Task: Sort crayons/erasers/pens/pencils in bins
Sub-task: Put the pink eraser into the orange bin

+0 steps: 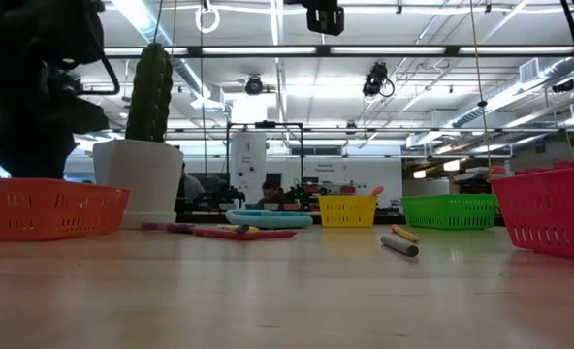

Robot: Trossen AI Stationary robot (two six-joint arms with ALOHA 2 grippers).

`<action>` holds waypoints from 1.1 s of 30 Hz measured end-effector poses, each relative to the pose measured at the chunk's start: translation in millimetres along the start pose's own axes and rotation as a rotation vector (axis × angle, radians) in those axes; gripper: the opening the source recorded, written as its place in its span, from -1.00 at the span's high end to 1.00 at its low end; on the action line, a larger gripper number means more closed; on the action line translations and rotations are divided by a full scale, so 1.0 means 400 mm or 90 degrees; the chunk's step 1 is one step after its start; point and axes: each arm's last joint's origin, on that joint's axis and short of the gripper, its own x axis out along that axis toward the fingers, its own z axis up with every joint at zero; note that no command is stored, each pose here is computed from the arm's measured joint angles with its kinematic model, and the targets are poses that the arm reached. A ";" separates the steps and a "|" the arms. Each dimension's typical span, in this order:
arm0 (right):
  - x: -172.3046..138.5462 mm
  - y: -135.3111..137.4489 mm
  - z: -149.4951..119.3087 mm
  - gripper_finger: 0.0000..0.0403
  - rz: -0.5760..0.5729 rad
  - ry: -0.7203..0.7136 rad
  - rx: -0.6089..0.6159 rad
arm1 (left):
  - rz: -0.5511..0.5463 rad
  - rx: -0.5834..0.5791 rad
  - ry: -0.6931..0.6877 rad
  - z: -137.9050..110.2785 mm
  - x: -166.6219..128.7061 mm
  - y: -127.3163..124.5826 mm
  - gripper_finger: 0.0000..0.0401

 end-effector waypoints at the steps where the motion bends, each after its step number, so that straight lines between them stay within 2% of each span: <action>1: 0.000 0.000 0.000 0.13 0.000 0.000 -0.002 | 0.007 0.002 0.001 -0.001 0.006 -0.003 0.84; 6: 0.000 0.000 -0.001 0.13 -0.001 0.002 -0.005 | 0.054 -0.011 0.006 -0.009 0.034 -0.012 0.72; 13: 0.000 -0.001 -0.001 0.13 -0.001 0.003 -0.009 | 0.062 -0.031 0.015 -0.015 0.056 -0.028 0.83; 16: -0.002 -0.004 0.000 0.13 -0.003 0.002 -0.011 | 0.052 -0.034 0.016 -0.015 0.057 -0.032 0.81; 26: -0.014 -0.024 0.007 0.13 -0.011 -0.006 -0.004 | 0.043 -0.040 0.048 -0.018 0.055 -0.035 0.37; 33: -0.019 -0.032 0.011 0.13 -0.014 -0.010 0.000 | 0.035 -0.010 0.049 -0.007 0.026 -0.058 0.17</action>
